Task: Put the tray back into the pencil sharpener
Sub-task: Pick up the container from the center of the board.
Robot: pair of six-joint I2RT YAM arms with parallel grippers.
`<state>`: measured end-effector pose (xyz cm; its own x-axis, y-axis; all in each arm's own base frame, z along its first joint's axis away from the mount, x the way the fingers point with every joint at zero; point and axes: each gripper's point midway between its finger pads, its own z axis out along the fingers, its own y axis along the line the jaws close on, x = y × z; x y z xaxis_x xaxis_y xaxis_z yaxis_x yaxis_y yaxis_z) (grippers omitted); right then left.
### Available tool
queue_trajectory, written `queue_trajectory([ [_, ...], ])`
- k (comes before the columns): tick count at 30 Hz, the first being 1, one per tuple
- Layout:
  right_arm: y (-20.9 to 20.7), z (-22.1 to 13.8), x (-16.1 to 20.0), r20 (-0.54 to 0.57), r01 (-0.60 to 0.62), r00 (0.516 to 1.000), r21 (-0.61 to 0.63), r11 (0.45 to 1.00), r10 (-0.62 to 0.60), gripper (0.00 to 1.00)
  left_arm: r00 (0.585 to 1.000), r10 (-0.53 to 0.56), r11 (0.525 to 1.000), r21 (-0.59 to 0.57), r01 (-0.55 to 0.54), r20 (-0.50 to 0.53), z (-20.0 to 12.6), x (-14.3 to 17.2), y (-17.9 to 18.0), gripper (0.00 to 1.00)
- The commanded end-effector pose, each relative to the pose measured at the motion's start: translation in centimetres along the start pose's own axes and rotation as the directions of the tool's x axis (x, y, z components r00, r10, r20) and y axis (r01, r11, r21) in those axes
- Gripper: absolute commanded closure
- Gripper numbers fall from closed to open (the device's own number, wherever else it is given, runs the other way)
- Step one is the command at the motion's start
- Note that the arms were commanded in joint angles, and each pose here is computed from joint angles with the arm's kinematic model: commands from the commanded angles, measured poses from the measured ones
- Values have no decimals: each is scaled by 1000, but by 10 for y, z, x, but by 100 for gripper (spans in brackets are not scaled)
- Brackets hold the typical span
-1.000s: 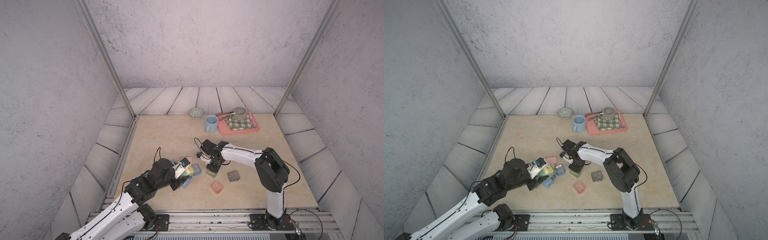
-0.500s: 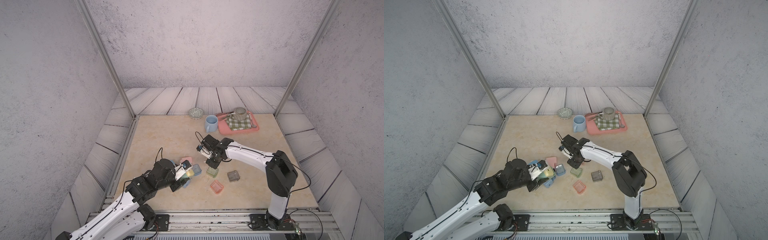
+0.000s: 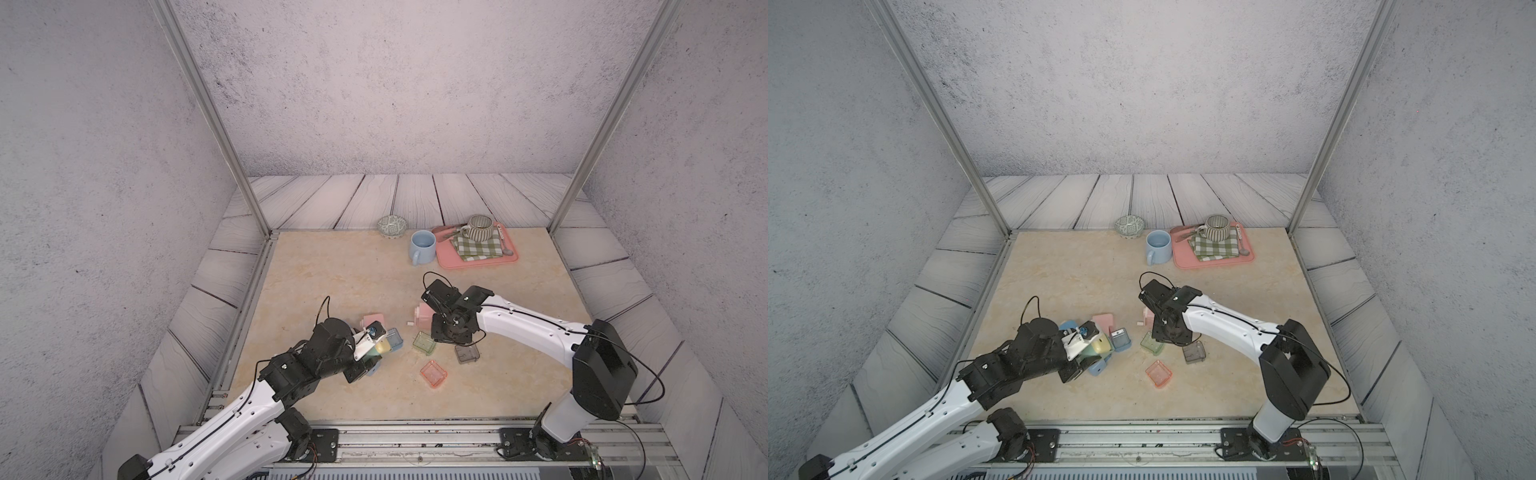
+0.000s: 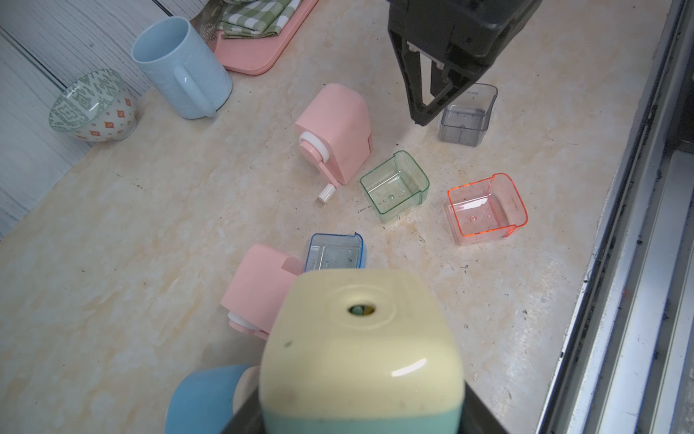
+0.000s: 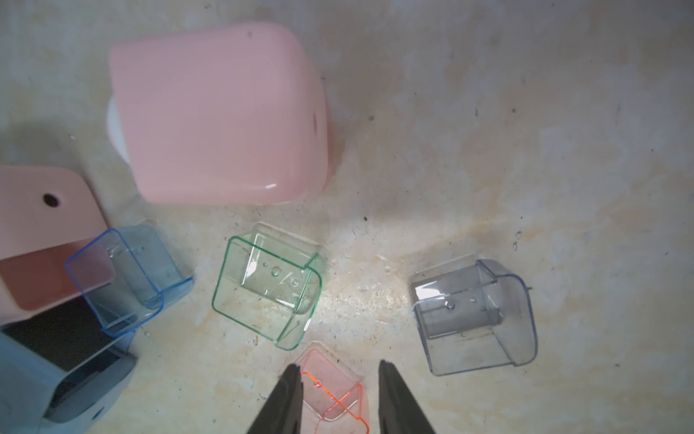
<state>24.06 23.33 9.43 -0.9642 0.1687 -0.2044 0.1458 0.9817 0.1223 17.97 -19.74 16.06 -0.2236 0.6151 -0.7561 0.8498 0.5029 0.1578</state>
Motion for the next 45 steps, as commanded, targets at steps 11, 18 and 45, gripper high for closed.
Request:
queue_trajectory([
  [11,25,50,15,-90,-253,966,-104,962,244,64,998,19,1000,4,-19,60,-8,-14,0,78],
  [18,18,56,16,-91,-248,966,-64,967,242,70,998,18,1000,9,-19,53,-7,-13,0,78],
  [45,3,58,18,-136,-227,965,-17,974,222,98,998,44,999,16,-44,42,-2,-19,1,79],
])
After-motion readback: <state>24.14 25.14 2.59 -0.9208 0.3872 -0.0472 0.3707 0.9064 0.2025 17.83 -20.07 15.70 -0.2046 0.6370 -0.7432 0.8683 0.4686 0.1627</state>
